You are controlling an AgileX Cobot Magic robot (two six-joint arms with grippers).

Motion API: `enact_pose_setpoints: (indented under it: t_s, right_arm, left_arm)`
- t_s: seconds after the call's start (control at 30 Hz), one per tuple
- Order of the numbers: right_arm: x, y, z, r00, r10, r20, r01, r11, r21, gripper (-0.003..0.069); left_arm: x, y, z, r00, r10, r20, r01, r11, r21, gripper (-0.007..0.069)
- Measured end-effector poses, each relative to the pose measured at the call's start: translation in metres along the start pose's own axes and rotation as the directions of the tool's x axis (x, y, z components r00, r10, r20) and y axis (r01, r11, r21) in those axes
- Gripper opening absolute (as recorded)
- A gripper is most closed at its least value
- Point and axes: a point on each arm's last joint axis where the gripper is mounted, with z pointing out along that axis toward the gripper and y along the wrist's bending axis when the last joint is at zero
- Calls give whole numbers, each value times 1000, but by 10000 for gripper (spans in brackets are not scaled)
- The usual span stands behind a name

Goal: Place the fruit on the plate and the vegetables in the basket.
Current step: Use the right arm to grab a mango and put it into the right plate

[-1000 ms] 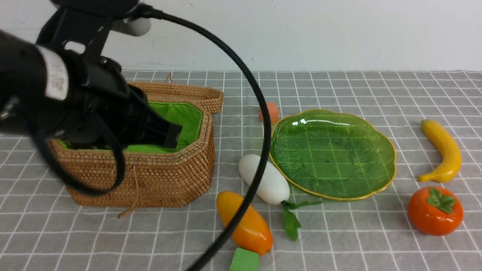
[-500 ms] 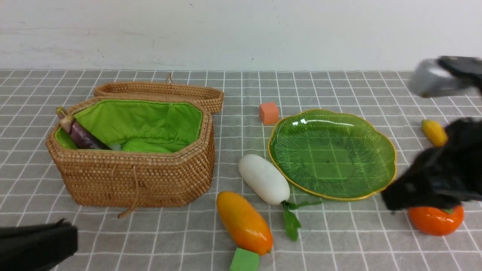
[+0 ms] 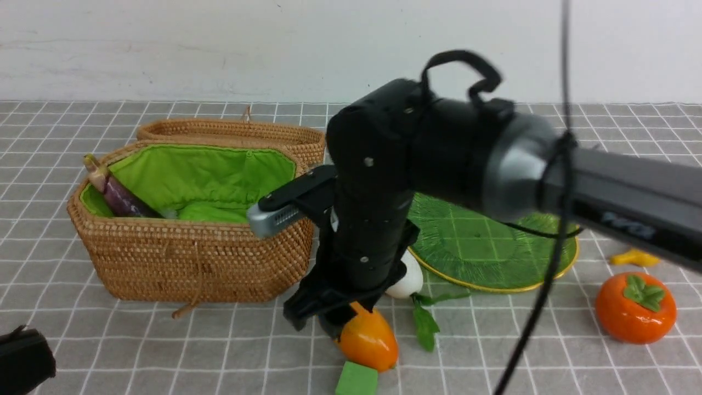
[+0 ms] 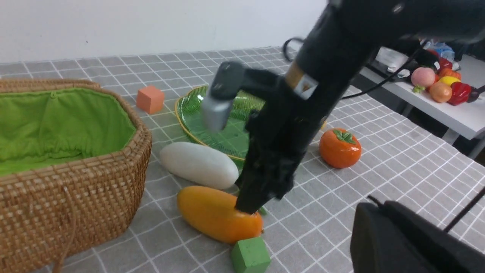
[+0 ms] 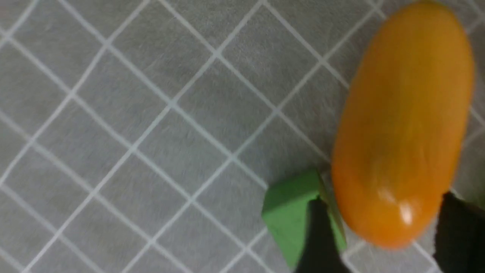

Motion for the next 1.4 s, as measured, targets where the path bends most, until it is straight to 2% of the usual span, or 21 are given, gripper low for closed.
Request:
enact_pose_setpoints:
  t_s: [0.13,0.23,0.37,0.57,0.8,0.93,1.03,1.1,1.13,1.23,1.4]
  right_arm:
    - [-10,-2,25,1000,7,-28,-7,1000,22,596]
    - [-12,-5,38,999,13,-38,-11,999,47,624]
    - [-15,-9,53,999,30,-33,-28,998,56,615]
    - [-15,-21,73,996,63,-61,-59,996,64,531]
    - [-16,-21,70,996,67,-51,-64,996,64,526]
    - [-14,-17,30,994,112,-1,-112,993,34,526]
    - [-8,-17,-30,983,151,100,-153,988,13,526]
    - [-2,-31,-67,966,185,182,-195,980,39,526]
    - [-1,-37,-68,964,191,184,-202,978,44,526]
    - [6,-103,-94,909,305,285,-350,928,124,526]
    - [11,-195,-75,831,400,387,-486,860,155,526]
  left_arm:
    - [-2,-1,0,1000,0,27,0,1000,14,-13]
    - [-3,-1,0,1000,0,30,-1,1000,16,-11]
    - [-3,-1,0,1000,1,30,-1,1000,16,-6]
    - [-3,-1,0,1000,3,29,-3,1000,14,-1]
    - [-2,-1,0,1000,6,27,-6,1000,11,6]
    - [-2,-1,0,1000,7,27,-8,1000,10,8]
    - [-3,-1,1,999,11,30,-11,1000,12,11]
    - [-4,-3,7,999,30,21,-30,999,13,13]
    - [-4,-3,8,999,33,19,-33,999,14,13]
    - [-3,-6,26,996,85,-21,-85,996,14,15]
    - [-4,-11,45,995,100,-19,-100,994,37,17]
